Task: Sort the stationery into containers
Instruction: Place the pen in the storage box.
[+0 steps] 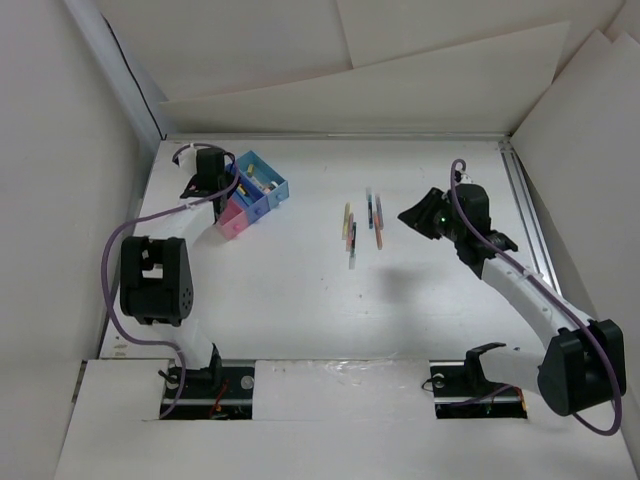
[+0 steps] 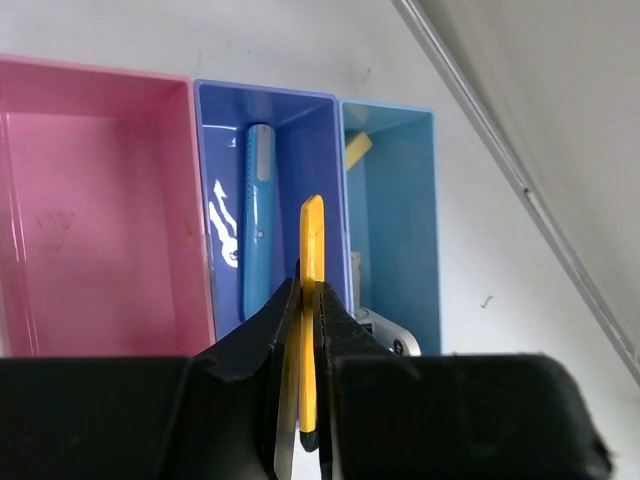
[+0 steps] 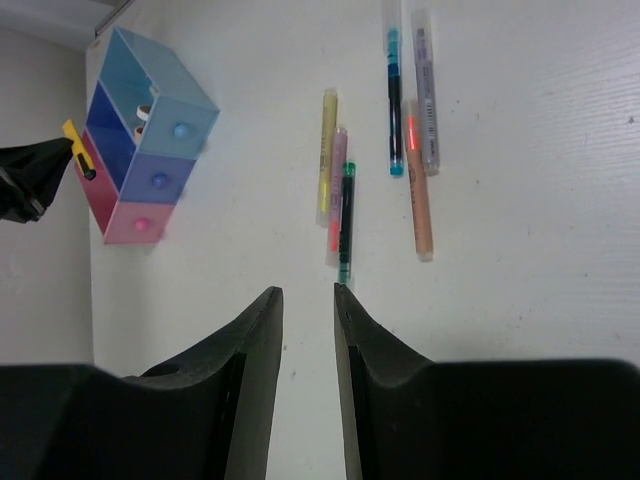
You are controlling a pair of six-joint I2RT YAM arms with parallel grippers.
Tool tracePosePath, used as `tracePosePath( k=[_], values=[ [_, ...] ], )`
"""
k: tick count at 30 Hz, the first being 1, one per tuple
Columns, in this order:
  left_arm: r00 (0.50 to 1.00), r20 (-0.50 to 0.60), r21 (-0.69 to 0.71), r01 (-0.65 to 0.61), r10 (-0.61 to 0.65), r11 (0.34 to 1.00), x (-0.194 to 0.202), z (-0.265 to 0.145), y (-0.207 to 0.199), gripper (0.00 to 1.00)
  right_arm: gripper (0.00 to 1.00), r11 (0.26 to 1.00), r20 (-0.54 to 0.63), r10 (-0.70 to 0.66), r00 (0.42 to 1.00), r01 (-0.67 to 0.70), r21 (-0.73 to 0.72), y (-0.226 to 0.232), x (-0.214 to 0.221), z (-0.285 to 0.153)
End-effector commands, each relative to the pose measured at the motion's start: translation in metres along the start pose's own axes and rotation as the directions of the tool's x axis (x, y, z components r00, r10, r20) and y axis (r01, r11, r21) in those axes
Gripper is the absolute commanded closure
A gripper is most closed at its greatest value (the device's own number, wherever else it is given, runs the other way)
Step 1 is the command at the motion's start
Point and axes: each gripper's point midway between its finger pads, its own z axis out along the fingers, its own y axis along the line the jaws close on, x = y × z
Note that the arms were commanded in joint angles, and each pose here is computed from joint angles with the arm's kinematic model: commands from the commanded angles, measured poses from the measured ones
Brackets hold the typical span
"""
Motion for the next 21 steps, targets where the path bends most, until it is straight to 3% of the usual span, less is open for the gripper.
tracePosePath(
  k=[1,6,13,15,18,21],
  values=[
    [0.999,0.021,-0.026,-0.032,0.033,0.999,-0.009,0.007,0.000,1.00,0.67,0.999,0.067,-0.012,0.998,0.014,-0.038,0.012,-0.014,-0.002],
    [0.999,0.019,-0.045,-0.036,0.037,0.998,-0.009,0.020,-0.001,0.92,0.67,0.999,0.061,-0.011,0.998,0.013,-0.032,0.009,-0.011,-0.002],
    [0.999,0.031,-0.001,-0.037,0.037,0.999,-0.019,0.005,-0.013,0.53,0.67,0.999,0.061,-0.011,0.998,0.013,-0.032,0.009,-0.011,-0.002],
    [0.998,0.057,0.053,-0.033,0.030,0.998,-0.024,-0.013,-0.027,0.51,0.67,0.999,0.061,-0.011,0.998,0.013,-0.032,0.009,-0.011,-0.002],
    [0.992,0.082,0.158,-0.109,0.097,0.981,-0.009,-0.044,-0.066,0.61,0.67,0.999,0.061,-0.014,0.998,0.016,-0.031,0.010,-0.009,-0.001],
    [0.968,0.054,0.295,-0.251,0.246,0.922,0.054,-0.090,-0.115,0.67,0.67,1.000,0.068,-0.014,0.998,0.016,-0.023,0.009,-0.011,-0.001]
  ],
)
